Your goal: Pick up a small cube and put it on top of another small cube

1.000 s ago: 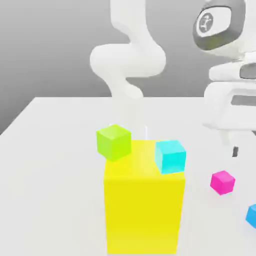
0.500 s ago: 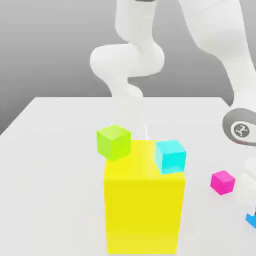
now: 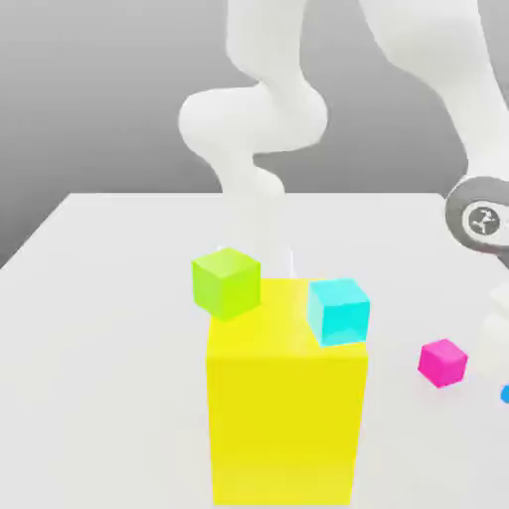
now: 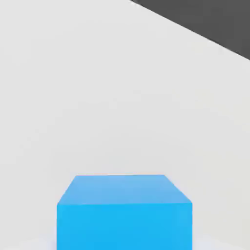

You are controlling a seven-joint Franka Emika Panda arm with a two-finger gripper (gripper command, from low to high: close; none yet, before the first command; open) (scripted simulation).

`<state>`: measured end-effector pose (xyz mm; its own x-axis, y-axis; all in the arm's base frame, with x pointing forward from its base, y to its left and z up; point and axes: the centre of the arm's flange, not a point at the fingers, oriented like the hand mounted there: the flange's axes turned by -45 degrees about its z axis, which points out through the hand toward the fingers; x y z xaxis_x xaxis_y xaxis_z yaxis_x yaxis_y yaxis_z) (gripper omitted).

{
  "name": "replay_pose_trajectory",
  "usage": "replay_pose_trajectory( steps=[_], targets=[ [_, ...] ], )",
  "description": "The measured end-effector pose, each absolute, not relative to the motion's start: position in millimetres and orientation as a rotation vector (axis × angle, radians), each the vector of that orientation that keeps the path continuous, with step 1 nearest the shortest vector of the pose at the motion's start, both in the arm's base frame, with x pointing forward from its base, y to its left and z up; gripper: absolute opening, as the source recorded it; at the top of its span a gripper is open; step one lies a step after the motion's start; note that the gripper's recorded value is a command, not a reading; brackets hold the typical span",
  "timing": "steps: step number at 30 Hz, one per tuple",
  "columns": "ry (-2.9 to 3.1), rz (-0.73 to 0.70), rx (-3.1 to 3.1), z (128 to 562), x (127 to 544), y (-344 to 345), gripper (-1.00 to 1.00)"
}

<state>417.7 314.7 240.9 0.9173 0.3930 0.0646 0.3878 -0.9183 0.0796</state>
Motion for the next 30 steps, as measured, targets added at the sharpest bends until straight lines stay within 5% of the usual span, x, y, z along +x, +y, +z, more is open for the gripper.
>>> replay_pose_trajectory(
  steps=[9,13,21,26,27,30],
  targets=[
    [0.208,0.249,2.96,352,461,196,-1.0],
    [0.057,0.289,2.951,402,457,153,-1.0],
    [-0.467,0.134,3.048,479,409,1,-1.0],
    [-0.572,0.005,3.093,430,399,-29,-1.0],
    [-0.574,0.003,3.094,415,398,-30,1.0],
    [-0.574,0.003,3.094,415,398,-30,1.0]
  ],
)
